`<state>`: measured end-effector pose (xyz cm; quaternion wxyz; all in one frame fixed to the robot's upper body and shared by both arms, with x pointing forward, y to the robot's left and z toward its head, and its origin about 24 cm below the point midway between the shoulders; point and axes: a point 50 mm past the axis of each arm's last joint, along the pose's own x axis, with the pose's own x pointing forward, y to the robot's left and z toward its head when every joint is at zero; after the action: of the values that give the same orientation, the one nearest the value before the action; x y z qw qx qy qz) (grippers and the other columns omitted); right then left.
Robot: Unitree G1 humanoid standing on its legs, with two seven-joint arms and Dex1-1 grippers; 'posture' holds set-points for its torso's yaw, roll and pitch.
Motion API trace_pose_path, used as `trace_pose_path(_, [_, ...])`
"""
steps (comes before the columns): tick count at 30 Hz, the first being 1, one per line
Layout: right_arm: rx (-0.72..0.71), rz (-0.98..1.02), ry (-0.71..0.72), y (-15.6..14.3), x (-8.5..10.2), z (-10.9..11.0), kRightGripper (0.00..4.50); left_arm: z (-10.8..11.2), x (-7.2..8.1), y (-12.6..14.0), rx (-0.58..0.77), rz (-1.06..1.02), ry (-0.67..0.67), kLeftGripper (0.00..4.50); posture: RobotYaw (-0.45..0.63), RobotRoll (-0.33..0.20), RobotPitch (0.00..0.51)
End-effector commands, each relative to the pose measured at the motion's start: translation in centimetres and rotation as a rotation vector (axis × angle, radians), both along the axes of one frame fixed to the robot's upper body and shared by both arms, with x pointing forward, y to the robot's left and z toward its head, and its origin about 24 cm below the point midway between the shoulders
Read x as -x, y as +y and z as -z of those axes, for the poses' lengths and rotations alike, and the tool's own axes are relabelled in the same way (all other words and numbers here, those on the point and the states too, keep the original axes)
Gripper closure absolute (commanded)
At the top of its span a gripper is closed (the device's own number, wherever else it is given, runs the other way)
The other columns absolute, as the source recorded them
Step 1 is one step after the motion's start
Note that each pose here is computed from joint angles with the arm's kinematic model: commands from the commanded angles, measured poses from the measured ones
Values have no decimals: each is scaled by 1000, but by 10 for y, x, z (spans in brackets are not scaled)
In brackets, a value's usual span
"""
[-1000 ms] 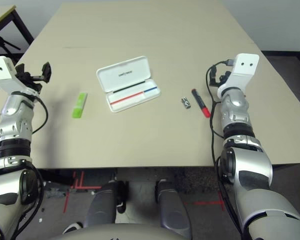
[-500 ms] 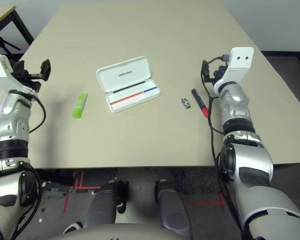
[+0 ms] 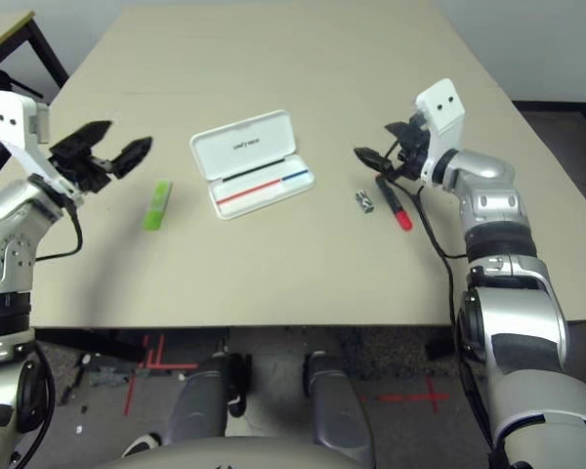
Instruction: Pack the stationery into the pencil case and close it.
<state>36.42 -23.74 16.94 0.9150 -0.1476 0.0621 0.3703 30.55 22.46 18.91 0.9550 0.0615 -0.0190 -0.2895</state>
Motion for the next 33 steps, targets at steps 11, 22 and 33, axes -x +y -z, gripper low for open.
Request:
trace_pose_path(11, [74, -154, 110, 15, 18, 8, 0, 24, 5, -56, -175, 271, 153, 19, -8, 0, 127])
trace_pose_path(22, [86, -177, 121, 17, 21, 11, 0, 55, -6, -77, -314, 349, 276, 19, -43, 0, 110])
trace_pose_path(33, [87, -158, 109, 16, 24, 11, 0, 68, -14, -84, -424, 355, 324, 19, -66, 0, 103])
